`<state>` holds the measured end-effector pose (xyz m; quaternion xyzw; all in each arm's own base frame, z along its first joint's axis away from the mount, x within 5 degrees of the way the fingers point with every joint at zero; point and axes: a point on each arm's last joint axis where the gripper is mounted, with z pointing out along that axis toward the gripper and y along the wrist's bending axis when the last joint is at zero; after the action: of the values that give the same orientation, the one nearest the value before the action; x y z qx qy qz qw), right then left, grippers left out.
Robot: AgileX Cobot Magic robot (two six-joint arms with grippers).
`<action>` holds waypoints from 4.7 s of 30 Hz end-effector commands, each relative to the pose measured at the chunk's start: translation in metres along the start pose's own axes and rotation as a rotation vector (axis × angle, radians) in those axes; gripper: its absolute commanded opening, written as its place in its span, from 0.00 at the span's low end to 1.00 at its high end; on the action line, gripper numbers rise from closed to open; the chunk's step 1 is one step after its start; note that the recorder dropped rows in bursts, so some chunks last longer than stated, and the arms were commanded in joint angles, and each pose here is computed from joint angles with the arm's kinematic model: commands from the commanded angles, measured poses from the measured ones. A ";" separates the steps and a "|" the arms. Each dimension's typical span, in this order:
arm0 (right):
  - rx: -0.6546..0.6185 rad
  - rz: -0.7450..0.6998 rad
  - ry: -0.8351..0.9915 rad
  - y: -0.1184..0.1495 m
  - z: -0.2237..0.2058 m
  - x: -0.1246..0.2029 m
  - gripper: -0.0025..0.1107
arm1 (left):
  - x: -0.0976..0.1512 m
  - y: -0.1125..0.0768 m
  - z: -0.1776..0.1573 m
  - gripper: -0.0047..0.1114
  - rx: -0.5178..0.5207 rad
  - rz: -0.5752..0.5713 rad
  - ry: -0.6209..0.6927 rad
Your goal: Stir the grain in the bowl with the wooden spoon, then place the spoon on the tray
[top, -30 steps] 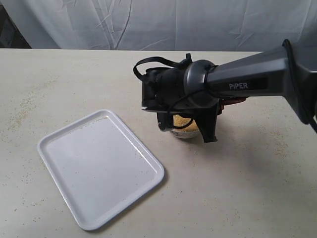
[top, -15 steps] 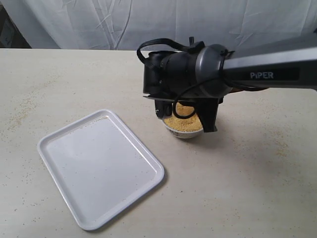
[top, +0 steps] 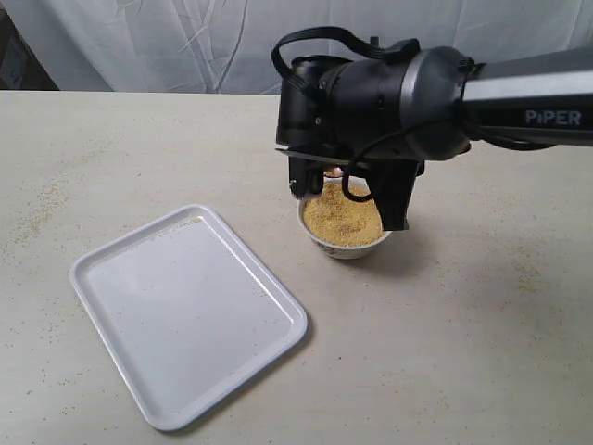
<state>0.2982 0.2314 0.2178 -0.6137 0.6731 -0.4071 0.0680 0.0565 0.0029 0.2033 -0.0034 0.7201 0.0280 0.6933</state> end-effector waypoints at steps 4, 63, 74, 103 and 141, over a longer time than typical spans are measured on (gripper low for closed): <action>-0.039 0.064 -0.027 -0.003 -0.008 0.008 0.02 | 0.002 0.000 0.000 0.04 0.006 -0.006 0.001; 0.045 0.058 0.059 0.015 0.006 0.021 0.02 | 0.002 -0.001 0.000 0.04 0.010 -0.006 0.001; -0.041 0.166 0.030 0.024 0.010 0.016 0.02 | 0.002 -0.001 0.000 0.04 0.010 -0.006 0.001; -0.733 0.365 -0.628 0.081 -0.022 -0.129 0.02 | 0.002 -0.001 0.000 0.04 0.010 -0.006 0.001; -0.386 0.789 -1.250 0.047 -0.191 0.166 0.09 | 0.002 -0.001 0.000 0.04 0.010 -0.004 0.001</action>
<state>0.1315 0.2045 0.3917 -0.4795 0.7457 0.1571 0.4351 0.0565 0.0026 0.2033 -0.0014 0.7201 0.0261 0.6934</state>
